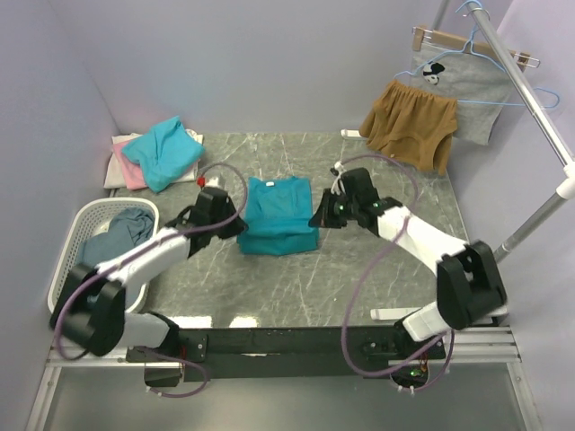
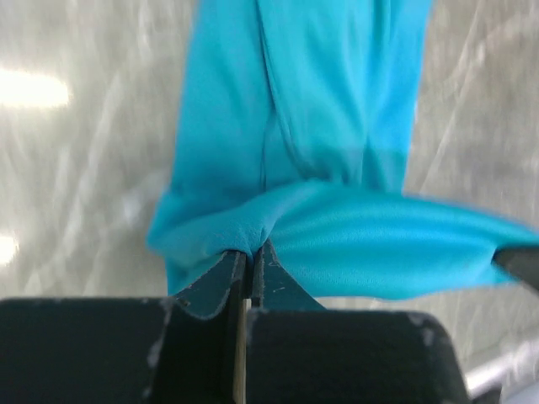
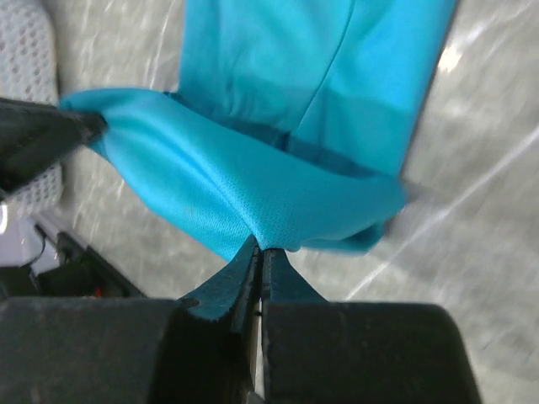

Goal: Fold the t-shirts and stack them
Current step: Fold the long partially folded tshirt into a neat square

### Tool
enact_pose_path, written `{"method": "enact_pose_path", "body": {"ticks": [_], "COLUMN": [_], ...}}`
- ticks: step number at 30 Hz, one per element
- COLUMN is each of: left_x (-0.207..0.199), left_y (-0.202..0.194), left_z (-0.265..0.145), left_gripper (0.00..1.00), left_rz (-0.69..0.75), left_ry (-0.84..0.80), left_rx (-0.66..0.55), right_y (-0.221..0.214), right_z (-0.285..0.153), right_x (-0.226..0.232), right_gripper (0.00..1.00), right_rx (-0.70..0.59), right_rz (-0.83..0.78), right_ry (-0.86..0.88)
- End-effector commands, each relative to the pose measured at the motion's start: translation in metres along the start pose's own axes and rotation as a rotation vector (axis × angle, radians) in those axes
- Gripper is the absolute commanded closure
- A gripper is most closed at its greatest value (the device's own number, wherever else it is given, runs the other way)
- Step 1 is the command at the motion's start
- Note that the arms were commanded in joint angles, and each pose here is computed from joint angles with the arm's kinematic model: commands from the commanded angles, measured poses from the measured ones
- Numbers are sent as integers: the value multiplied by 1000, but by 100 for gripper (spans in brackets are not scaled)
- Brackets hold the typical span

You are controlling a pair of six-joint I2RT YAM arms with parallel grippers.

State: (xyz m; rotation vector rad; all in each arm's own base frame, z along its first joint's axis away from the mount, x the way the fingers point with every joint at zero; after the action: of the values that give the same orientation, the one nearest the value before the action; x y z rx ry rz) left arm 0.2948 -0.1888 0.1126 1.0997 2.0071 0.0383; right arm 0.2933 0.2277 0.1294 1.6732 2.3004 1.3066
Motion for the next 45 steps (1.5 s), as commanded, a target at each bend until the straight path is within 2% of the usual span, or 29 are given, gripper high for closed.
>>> {"method": "enact_pose_path", "body": {"ticks": [1,2,4,5,6,8,9,11,12,14,15,16,17,19,21,22,24,25,26,28,31,34,37,39,45], "left_x": [-40,-45,-54,-57,-74,-69,-81,-74,-86,-77,-88,-79,-79,-80,-89,-93,-110,-105,-107,-114,-118,-123,-134,-139,-144], "left_y": [68,73,95,99,119,119,134,136,149,152,166,165,169,179,198,203,231,236,244,271,301,302,277,252,209], "left_z": [33,41,64,72,75,104,108,133,136,159,161,176,182,196,207,210,209,217,217,205,175,148,136,136,164], "left_gripper": [99,99,99,99,99,99,99,99,99,99,99,99,95,91,85,83,51,39,33,30,5,4,5,7,9], "left_rz": [57,68,60,65,61,52,52,49,53,59,70,67,69,68,66,64,75,71,67,69,75,79,80,91,108], "left_ry": [-70,-87,-86,-90,-124,-106,-128,-113,-145,-125,-155,-140,-147,-187,-271,-305,-380,-379,-388,-416,-399,-412,-495,-559,-656], "left_rx": [-115,-93,-97,-82,-105,-53,-73,-56,-63,-45,-61,-49,-50,-48,-92,-92,-154,-163,-180,-231,-334,-348,-237,-131,48], "right_y": [46,43,70,65,87,88,109,110,132,136,155,153,174,178,205,211,244,258,271,288,296,282,263,254,240], "right_z": [16,28,33,46,48,68,71,91,93,107,106,119,116,133,134,140,134,126,123,109,90,91,103,110,137], "right_x": [-19,-27,-33,-43,-40,-57,-55,-72,-72,-89,-91,-102,-105,-125,-132,-139,-142,-144,-149,-145,-133,-109,-83,-72,-64], "right_gripper": [100,100,100,99,99,97,97,98,98,98,98,93,91,85,85,76,51,29,19,7,5,5,5,6,7], "right_rx": [-31,8,-28,16,-13,28,-5,27,-10,3,-37,-32,-70,-73,-149,-179,-289,-339,-405,-457,-489,-446,-358,-331,-274], "right_rz": [-56,-37,-41,-15,-30,11,-3,32,14,35,19,45,38,67,46,56,22,7,-13,-54,-89,-125,-139,-139,-103], "right_ry": [-14,-14,-2,-1,27,34,56,57,62,41,39,24,32,7,-4,-19,-47,-72,-119,-139,-155,-85,7,52,105]}}
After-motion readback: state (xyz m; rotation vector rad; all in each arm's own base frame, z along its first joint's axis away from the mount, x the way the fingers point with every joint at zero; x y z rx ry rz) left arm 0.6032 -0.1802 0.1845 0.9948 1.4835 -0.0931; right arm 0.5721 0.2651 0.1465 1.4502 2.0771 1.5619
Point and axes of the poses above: each gripper's point midway between its finger pads, its own z axis out along the fingers, its own x axis along the line the jaws close on, y = z × x, the point moved 1 cm from there along -z, back along the fingers, and after that the axes turned 15 degrees about -z, right-handed, at the moved point
